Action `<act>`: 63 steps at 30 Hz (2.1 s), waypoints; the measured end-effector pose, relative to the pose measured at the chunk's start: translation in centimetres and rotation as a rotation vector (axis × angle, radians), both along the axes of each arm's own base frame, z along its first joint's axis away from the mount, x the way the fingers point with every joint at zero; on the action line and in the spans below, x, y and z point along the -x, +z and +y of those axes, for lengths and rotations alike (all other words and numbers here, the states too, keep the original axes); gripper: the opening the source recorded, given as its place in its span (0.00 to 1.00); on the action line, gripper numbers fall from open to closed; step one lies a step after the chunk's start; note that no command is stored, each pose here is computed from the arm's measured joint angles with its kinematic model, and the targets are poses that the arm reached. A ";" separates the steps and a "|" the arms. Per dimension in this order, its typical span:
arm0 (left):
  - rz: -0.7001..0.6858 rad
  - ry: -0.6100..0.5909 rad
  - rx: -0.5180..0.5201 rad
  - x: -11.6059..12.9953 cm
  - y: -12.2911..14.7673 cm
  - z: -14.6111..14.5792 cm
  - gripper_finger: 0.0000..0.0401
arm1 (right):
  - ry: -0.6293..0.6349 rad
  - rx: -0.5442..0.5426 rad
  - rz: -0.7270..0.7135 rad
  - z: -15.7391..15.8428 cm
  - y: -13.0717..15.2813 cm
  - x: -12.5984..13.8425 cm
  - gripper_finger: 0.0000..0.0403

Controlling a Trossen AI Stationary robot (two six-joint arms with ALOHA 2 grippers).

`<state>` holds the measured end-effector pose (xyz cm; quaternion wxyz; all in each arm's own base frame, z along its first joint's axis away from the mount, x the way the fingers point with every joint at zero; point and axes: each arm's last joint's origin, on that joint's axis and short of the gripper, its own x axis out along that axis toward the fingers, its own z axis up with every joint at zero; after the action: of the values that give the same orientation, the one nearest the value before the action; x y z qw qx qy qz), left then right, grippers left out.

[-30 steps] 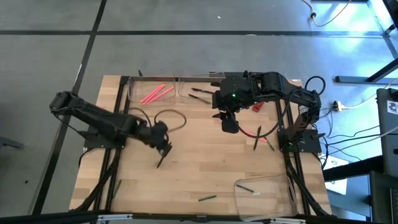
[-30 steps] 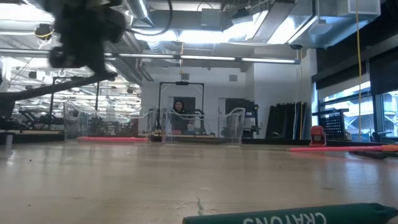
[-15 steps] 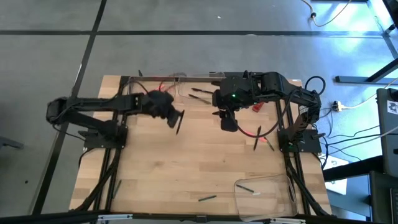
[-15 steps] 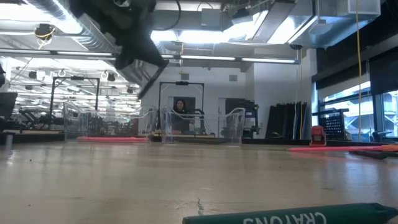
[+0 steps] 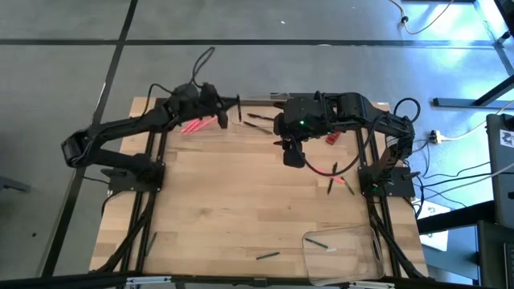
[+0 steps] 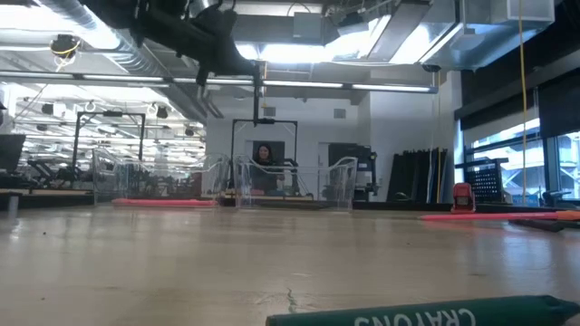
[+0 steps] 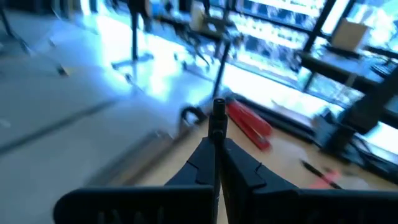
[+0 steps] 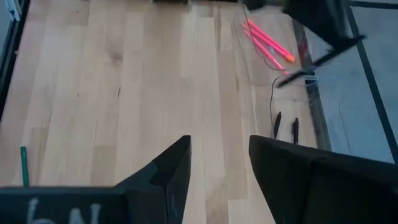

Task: Sort crayons/erasers/pens/pencils in bins
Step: Put the black pen into the top right transparent bin, then put the green crayon into the bottom transparent bin

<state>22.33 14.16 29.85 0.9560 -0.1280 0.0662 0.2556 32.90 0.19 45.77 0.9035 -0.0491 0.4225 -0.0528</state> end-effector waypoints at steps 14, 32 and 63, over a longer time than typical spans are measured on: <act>0.149 -0.011 -0.111 -3.4 -5.7 4.2 0.00 | -0.169 0.151 -0.031 -0.7 0.3 0.0 0.41; 0.330 -0.044 -0.055 -5.1 -11.5 5.4 0.00 | -0.168 0.153 -0.027 -0.7 0.2 0.0 0.41; 0.263 -0.037 -0.011 -4.2 -7.8 3.0 0.22 | -0.165 0.150 -0.025 -0.7 0.2 0.0 0.41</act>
<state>26.56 17.17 22.06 0.9443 -0.0871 0.1919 0.2528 32.92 -0.55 46.00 0.8951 -0.0808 0.4087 -0.1592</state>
